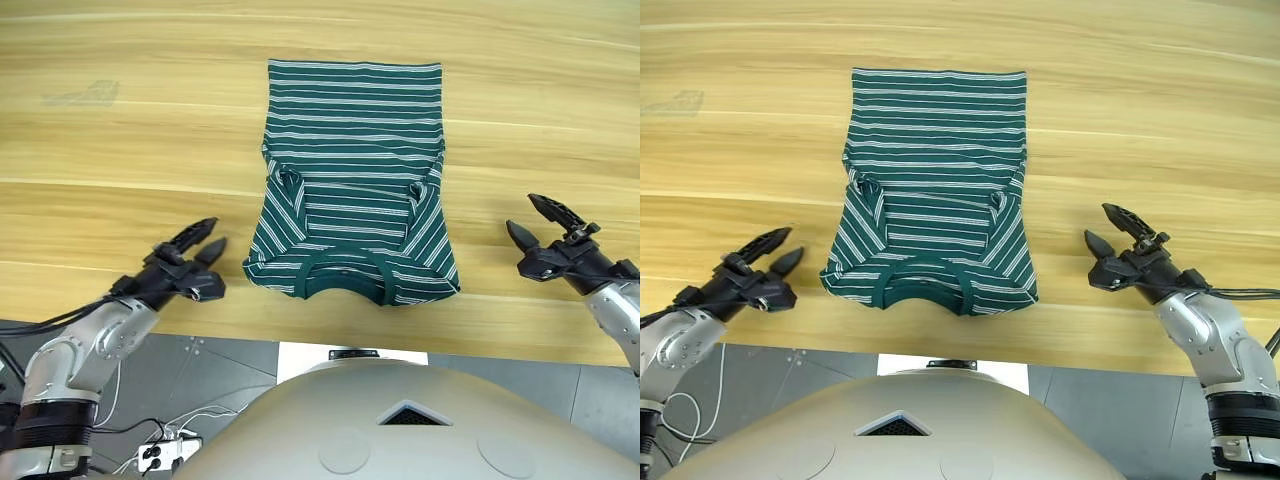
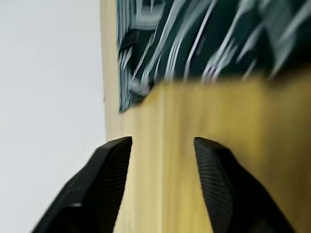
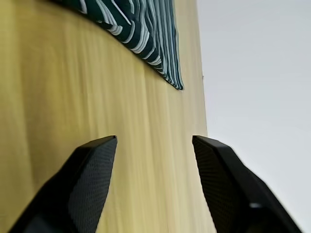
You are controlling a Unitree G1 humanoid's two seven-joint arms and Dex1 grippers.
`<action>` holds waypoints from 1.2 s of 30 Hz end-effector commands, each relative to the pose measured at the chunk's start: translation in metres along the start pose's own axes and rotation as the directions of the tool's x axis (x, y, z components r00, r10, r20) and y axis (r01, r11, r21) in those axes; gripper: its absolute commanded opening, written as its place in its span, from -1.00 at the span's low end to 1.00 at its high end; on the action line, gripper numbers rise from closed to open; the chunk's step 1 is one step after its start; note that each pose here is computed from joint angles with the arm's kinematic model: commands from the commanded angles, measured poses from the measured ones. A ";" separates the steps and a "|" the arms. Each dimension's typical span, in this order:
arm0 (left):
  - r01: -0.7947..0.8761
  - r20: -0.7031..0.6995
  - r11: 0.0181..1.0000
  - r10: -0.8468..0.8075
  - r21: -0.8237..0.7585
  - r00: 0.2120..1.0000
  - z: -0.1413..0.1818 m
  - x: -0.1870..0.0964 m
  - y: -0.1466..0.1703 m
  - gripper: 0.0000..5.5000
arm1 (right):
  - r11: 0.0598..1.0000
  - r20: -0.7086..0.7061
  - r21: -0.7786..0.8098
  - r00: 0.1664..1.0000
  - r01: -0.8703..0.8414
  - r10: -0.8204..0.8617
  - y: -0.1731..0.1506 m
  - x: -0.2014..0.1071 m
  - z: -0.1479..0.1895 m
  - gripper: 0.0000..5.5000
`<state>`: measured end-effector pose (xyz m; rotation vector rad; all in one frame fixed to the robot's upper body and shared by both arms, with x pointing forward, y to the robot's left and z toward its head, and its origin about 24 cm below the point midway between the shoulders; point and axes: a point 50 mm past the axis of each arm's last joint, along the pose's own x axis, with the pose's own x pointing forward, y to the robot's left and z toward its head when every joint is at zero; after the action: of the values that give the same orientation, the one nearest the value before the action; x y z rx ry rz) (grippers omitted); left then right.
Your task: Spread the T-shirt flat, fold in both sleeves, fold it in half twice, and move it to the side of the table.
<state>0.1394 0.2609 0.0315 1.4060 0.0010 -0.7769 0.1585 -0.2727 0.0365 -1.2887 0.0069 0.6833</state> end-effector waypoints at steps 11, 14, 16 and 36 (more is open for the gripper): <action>0.285 0.112 0.958 -0.287 0.033 0.951 0.010 0.002 -0.008 0.07 | 0.963 0.179 0.024 0.949 -0.268 0.260 0.026 -0.019 0.038 0.06; 0.346 0.143 0.935 -0.353 0.073 0.925 0.014 -0.002 -0.006 0.07 | 0.967 0.193 0.018 0.950 -0.253 0.245 0.025 -0.009 0.040 0.06; 0.377 0.154 0.921 -0.389 0.102 0.909 0.014 -0.004 -0.003 0.07 | 0.970 0.205 0.023 0.951 -0.240 0.231 0.024 -0.003 0.043 0.06; 0.489 0.243 0.858 -0.514 0.160 0.822 0.013 0.020 0.002 0.07 | 0.942 0.329 -0.006 0.889 -0.335 0.318 0.029 0.001 0.072 0.06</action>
<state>0.1653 0.2374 0.0484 1.4115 0.0065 -1.3218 0.1178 -0.2069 0.0327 -1.1164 -0.0337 1.1565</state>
